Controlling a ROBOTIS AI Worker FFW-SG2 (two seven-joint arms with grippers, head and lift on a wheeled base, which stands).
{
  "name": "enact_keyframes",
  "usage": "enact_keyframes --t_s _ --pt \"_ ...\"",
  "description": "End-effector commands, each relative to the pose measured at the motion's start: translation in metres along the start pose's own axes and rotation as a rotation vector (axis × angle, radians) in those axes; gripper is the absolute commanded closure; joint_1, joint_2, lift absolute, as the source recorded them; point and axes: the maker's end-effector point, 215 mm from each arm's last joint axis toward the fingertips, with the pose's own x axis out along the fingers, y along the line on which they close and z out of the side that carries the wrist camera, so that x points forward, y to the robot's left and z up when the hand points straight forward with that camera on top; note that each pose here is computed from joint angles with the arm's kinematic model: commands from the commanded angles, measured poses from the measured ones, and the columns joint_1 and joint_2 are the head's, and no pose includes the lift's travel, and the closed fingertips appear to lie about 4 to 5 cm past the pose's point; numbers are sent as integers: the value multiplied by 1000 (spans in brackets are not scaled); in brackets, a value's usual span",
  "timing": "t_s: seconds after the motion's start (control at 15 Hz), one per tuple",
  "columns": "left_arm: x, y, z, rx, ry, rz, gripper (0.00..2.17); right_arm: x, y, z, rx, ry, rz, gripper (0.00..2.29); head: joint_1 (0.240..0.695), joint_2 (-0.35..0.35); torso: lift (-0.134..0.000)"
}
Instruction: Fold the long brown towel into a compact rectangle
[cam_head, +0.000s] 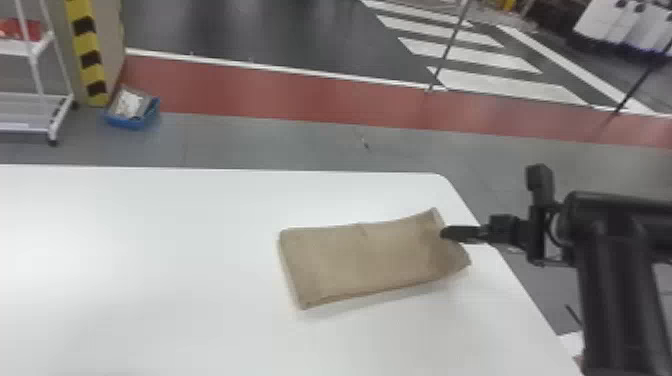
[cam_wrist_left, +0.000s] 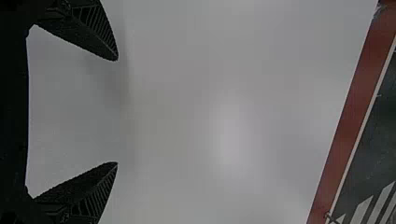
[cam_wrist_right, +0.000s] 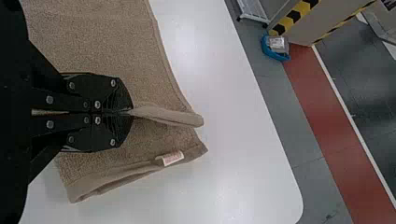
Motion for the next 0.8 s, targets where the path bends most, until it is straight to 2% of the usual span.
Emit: enact_keyframes --t_s 0.0,0.13,0.2,0.33,0.4,0.47,0.53,0.73 --pt "-2 3 -1 -5 3 8 83 -36 -20 26 51 -70 -14 1264 695 -319 -124" --pt "0 4 0 -6 -1 7 83 -19 -31 0 22 -1 -55 1264 695 -340 -124" --pt "1 1 0 -1 -1 0 83 -9 -35 -6 14 0 -58 1261 695 -350 -124" --pt "1 -2 0 1 0 -3 83 -2 -40 -1 7 -4 -66 1254 695 -350 -124" --pt "1 -1 -2 -1 4 -1 83 -2 -42 1 2 -5 -76 950 695 -350 -124" --pt "1 0 -2 -1 4 3 83 -4 -43 2 17 -14 -72 191 695 -350 -124" --pt "1 1 -3 -1 5 3 83 -9 -44 6 20 -21 -74 -2 695 -350 -124" --pt "2 3 -4 -3 8 6 83 -32 -66 10 19 -13 -126 -2 695 -350 -124"
